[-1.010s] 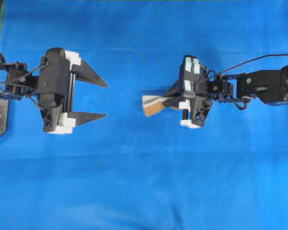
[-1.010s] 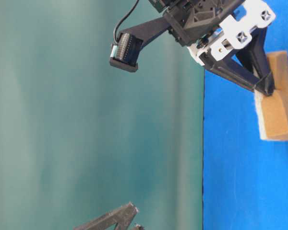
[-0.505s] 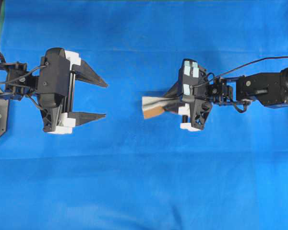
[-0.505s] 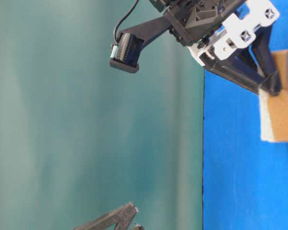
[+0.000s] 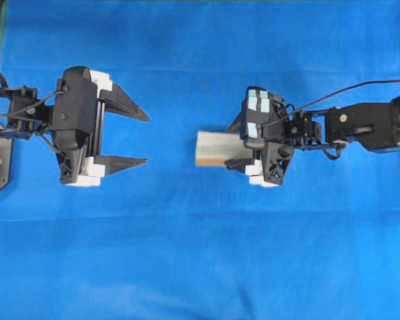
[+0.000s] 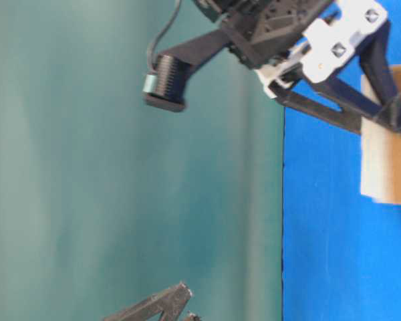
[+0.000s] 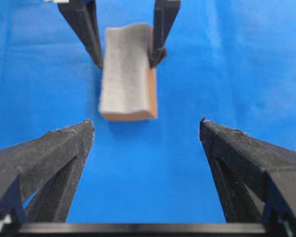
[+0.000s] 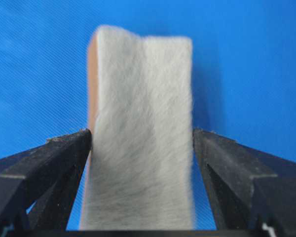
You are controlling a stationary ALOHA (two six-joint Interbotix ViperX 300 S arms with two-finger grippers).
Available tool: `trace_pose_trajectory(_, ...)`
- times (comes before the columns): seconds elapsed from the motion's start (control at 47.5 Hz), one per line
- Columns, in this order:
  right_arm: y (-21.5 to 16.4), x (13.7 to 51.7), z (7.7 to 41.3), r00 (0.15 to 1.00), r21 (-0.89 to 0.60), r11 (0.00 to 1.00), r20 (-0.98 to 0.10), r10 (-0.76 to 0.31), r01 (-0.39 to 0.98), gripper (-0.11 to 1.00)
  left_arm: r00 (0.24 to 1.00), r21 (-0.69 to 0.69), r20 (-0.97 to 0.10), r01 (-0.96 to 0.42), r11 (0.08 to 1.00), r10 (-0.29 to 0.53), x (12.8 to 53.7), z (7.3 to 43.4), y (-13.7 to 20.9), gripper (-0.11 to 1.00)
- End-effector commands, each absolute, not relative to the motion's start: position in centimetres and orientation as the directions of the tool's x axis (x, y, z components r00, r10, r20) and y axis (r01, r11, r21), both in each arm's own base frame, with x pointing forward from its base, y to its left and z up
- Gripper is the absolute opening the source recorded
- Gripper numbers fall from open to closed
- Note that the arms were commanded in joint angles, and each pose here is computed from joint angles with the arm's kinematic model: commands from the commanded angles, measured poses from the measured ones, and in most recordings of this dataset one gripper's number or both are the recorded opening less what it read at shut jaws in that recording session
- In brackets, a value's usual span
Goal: Hand over the sponge with the left arm and wipe it with the right arm.
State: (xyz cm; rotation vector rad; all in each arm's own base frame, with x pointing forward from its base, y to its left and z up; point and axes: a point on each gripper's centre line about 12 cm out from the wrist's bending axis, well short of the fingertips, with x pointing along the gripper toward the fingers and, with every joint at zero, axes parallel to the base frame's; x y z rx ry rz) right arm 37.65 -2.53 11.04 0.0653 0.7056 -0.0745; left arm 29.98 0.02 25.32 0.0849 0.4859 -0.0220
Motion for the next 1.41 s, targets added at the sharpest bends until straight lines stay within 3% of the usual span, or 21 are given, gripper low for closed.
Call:
trace_pose_trajectory(0.0, -2.2, 38.2, 13.9, 0.806, 0.039, 0.996, -0.591, -0.043, 0.082, 0.74, 0.893, 0.077, -0.451, 0.041, 0.996, -0.002, 30.1, 25.9, 0.0, 0.86)
trace_pose_trajectory(0.505, -2.1, 35.5, 22.3, 0.875, 0.03, 0.997, -0.481, -0.05, 0.073, 0.74, 0.891, 0.076, -0.454, 0.041, 0.996, -0.002, 30.1, 25.8, 0.0, 0.86)
trace_pose_trajectory(1.073, -2.0, 34.6, 23.0, 0.883, 0.036, 0.997, -0.466, -0.049, 0.074, 0.74, 0.901, 0.075, -0.434, 0.038, 0.996, -0.002, 30.2, 26.3, 0.0, 0.86)
trace_pose_trajectory(1.389, -1.7, 30.1, 26.6, 0.918, 0.032, 0.997, -0.393, -0.053, 0.072, 0.74, 0.941, 0.083, -0.338, 0.032, 0.996, -0.002, 27.2, 29.1, 0.0, 0.85)
